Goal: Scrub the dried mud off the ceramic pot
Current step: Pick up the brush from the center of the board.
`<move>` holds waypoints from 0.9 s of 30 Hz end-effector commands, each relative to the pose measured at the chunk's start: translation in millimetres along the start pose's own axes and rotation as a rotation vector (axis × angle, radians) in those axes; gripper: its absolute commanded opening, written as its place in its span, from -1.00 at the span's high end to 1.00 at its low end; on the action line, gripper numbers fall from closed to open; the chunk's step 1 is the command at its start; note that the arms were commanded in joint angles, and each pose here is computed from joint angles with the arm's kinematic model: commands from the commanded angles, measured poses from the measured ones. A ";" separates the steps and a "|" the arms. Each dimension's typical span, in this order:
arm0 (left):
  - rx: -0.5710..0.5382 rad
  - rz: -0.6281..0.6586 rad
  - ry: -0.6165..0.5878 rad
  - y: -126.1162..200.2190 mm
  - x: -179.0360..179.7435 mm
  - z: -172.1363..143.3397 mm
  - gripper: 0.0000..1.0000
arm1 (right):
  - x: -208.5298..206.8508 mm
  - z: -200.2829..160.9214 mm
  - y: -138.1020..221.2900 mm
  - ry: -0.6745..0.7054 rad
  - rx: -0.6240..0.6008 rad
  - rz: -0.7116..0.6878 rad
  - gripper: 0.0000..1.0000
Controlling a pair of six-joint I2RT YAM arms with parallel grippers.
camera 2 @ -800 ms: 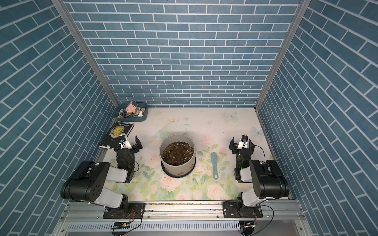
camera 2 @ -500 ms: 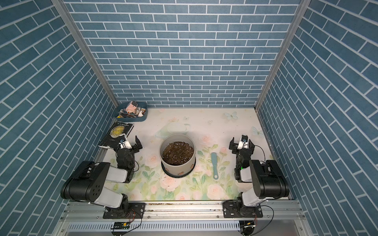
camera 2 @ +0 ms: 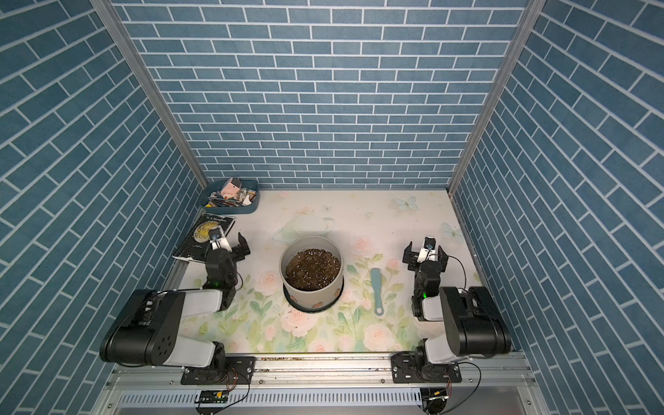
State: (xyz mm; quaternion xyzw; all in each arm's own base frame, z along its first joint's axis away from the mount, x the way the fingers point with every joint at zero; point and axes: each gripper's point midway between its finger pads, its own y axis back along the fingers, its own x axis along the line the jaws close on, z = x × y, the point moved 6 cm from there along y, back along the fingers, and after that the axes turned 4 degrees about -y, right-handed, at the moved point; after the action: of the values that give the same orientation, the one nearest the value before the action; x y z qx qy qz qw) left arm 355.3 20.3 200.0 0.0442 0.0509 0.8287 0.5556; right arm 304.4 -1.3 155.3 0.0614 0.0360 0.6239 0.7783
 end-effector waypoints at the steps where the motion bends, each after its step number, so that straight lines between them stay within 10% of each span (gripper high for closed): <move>1: 0.093 0.039 0.135 -5.6 -0.2 64.9 -0.71 | -15.3 55.9 6.7 -0.206 0.059 -0.207 -0.99; 4: 0.156 -0.127 0.258 14.8 -28.9 85.8 -0.56 | -17.7 27.4 17.1 -0.438 0.209 -0.167 -0.99; 8: 0.173 -0.343 0.237 77.7 -89.9 85.9 -0.56 | 25.2 15.3 26.2 -0.329 0.500 -0.116 -0.99; 15: 0.261 -0.579 0.292 158.6 -117.9 59.7 -0.51 | 48.8 -14.3 76.0 -0.347 0.625 -0.017 -0.99; 27: 0.266 -0.659 0.299 177.9 -120.7 69.7 -0.51 | 104.5 -77.4 122.6 -0.076 0.922 0.207 -0.32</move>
State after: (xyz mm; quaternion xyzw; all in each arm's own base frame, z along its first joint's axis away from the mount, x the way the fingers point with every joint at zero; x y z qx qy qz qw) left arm 247.9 -152.7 284.1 -0.0232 0.2451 0.5984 0.7624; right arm 210.9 127.0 108.1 0.4147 0.2431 0.6299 0.6100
